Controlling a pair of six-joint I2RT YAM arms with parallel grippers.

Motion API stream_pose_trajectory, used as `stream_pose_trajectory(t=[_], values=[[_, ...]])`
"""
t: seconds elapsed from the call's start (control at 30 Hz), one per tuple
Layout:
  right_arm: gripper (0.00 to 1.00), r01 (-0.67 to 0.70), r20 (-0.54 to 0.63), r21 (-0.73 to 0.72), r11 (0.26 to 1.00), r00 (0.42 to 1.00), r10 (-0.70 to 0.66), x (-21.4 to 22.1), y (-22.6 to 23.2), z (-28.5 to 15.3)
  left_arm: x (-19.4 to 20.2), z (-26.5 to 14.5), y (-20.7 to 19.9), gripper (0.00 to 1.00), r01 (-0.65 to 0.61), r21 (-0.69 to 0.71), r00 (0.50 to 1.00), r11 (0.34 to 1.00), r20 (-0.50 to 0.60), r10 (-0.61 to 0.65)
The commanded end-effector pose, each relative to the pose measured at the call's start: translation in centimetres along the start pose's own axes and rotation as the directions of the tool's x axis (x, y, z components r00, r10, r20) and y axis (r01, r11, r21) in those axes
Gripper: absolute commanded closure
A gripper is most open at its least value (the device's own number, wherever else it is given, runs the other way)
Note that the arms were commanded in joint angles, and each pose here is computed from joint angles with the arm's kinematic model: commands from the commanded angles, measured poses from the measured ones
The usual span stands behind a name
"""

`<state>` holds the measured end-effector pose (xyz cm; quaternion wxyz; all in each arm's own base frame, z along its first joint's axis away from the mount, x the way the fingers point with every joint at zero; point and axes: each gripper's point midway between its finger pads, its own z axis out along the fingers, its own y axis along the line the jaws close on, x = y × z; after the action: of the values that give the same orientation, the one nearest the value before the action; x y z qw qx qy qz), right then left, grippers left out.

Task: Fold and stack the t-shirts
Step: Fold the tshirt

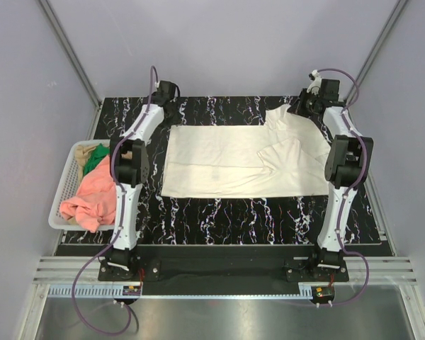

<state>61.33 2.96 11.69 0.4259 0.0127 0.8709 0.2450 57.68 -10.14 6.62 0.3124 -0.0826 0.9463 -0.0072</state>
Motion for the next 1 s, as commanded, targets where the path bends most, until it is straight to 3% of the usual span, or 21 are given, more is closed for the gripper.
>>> stream_pose_trajectory(t=[0.0, 0.23, 0.63, 0.87, 0.97], values=[[1.0, 0.079, 0.138, -0.032, 0.996, 0.988, -0.074, -5.3, 3.9, -3.7, -2.6, 0.6, -0.1, 0.53, 0.021, 0.0, 0.996, 1.0, 0.083, -0.021], [1.0, 0.057, 0.137, -0.045, 0.997, 0.989, -0.05, -3.5, 4.0, -4.1, -1.6, 3.2, -0.3, 0.56, 0.009, 0.038, 0.998, 0.999, 0.069, -0.011], [1.0, 0.088, 0.126, -0.023, 0.996, 0.988, -0.084, -2.7, 3.4, -4.1, -2.0, 4.0, -0.6, 0.56, 0.055, 0.088, 0.996, 0.995, 0.066, -0.061], [1.0, 0.1, 0.129, -0.012, 0.995, 0.987, -0.097, -2.7, 3.2, -4.2, -2.0, 4.2, -1.1, 0.69, 0.041, 0.119, 0.997, 0.992, 0.061, -0.048], [1.0, 0.096, 0.128, -0.011, 0.995, 0.987, -0.093, -2.7, 3.2, -4.1, -1.9, 4.2, -1.1, 0.84, 0.038, 0.125, 0.997, 0.991, 0.059, -0.046]])
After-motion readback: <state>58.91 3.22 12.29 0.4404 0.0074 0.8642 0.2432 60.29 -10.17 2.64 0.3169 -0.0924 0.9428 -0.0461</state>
